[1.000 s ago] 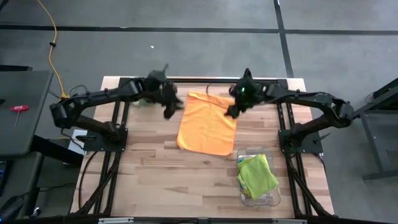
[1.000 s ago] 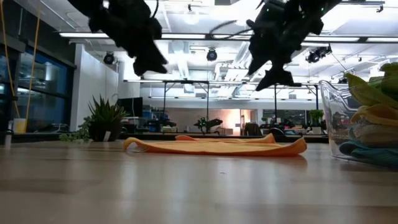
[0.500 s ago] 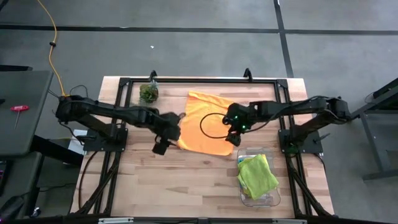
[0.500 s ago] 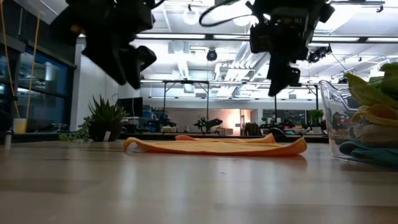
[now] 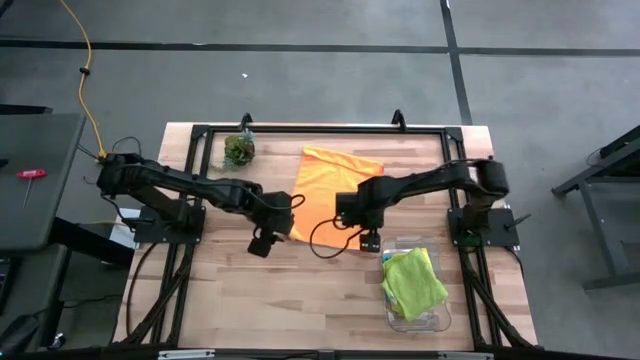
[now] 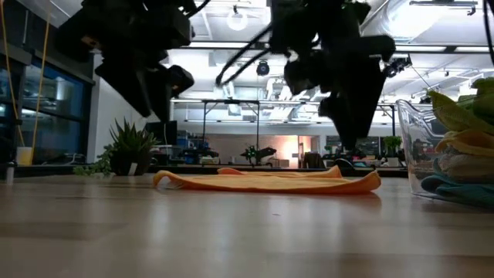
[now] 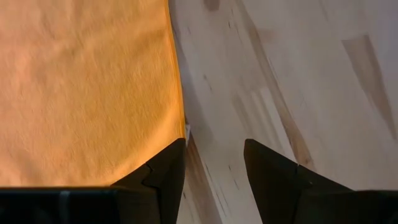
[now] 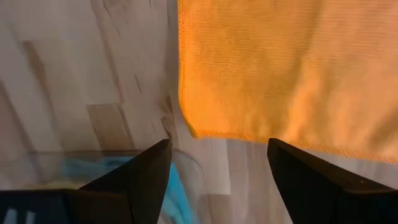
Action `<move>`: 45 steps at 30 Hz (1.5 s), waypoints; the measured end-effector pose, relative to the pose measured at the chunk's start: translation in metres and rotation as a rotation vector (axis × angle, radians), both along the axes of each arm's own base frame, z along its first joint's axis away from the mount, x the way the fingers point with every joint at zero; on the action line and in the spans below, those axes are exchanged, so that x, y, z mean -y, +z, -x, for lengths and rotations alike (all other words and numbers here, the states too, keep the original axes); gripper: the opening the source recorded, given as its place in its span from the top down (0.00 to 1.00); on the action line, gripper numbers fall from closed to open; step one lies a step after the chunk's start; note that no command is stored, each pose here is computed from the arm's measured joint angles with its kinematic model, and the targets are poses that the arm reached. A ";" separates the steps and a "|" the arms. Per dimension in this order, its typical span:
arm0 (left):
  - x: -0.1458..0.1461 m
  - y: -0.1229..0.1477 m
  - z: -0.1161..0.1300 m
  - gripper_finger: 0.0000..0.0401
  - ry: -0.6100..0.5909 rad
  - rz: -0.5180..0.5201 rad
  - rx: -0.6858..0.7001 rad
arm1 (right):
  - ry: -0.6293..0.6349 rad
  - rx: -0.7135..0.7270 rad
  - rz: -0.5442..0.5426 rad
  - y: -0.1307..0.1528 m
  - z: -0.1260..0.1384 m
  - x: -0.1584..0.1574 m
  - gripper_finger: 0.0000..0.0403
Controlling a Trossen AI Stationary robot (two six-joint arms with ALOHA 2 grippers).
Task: Fold microfiber towels
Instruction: Fold the orange microfiber cloth
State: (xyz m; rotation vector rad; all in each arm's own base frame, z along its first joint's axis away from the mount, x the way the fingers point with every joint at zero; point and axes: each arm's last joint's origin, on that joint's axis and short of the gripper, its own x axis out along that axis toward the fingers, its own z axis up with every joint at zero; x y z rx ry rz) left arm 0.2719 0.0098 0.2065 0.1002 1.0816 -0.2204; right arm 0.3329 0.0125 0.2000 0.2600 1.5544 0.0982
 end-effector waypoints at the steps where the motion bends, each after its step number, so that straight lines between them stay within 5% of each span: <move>1: 0.000 0.001 0.002 0.62 0.004 0.002 -0.004 | 0.008 -0.013 0.000 -0.004 -0.003 -0.002 0.36; 11: 0.001 0.006 0.003 0.63 -0.003 -0.001 0.019 | 0.033 -0.114 -0.019 -0.031 -0.012 -0.025 0.36; 26: 0.000 0.006 0.003 0.63 -0.022 -0.017 0.024 | -0.043 -0.155 0.104 -0.056 -0.018 -0.033 0.38; 32: 0.000 0.006 0.003 0.62 -0.020 -0.017 0.020 | -0.056 -0.177 0.108 -0.056 -0.016 -0.033 0.57; 39: 0.000 0.006 0.003 0.63 -0.019 -0.020 0.020 | -0.044 -0.176 0.100 -0.056 -0.016 -0.033 0.95; 45: 0.000 0.004 0.007 0.62 -0.018 -0.024 -0.024 | -0.028 -0.150 0.078 -0.045 -0.013 -0.034 0.99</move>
